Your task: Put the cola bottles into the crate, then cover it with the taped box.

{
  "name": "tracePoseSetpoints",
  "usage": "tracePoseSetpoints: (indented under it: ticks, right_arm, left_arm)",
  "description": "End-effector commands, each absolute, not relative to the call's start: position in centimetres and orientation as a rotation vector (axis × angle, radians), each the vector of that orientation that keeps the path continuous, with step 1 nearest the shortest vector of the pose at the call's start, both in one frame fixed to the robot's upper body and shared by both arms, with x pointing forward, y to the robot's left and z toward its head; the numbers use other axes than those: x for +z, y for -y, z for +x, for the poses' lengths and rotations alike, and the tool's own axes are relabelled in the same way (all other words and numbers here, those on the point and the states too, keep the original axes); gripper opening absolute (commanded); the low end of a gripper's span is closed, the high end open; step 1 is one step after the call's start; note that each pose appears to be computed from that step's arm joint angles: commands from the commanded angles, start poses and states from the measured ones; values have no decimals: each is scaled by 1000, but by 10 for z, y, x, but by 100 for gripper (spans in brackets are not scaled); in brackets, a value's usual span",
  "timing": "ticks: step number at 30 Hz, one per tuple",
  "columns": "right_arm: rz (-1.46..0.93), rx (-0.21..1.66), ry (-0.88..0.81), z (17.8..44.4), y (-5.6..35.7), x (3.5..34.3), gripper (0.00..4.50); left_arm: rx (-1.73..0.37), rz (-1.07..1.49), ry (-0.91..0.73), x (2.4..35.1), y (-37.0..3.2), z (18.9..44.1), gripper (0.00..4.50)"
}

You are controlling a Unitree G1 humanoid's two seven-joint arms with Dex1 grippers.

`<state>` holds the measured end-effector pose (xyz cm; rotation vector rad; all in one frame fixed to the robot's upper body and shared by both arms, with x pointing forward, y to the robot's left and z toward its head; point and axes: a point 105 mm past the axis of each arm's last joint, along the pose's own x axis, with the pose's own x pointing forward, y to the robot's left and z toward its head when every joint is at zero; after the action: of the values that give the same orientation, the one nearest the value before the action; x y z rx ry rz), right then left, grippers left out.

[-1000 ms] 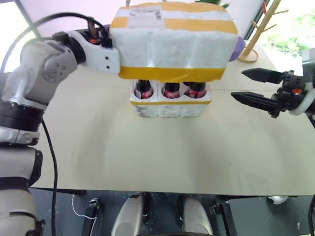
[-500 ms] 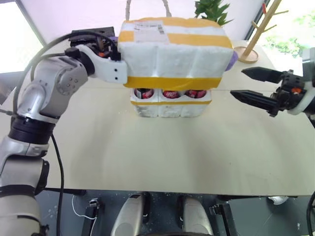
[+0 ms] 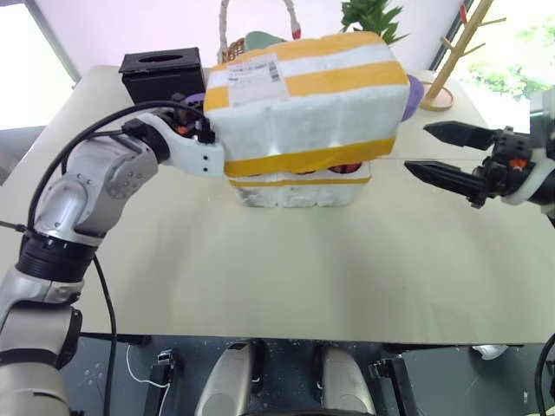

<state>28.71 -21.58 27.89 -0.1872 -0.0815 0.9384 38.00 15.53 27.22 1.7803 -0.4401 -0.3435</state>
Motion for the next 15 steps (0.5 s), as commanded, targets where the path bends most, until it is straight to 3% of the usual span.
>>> tracePoseSetpoints:
  ticks: [1,3,10,15]
  right_arm:
    - [-216,926,118,285,221,287,450]
    - [-217,925,117,285,221,287,450]
    - [-213,920,119,286,224,286,450]
    - [-209,913,115,284,227,282,450]
  left_arm:
    - [-298,1832,488,286,-160,380,272]
    - [-278,1854,518,291,-161,381,373]
    - [-302,1866,585,291,-161,377,373]
    - [-424,1727,528,280,-172,360,373]
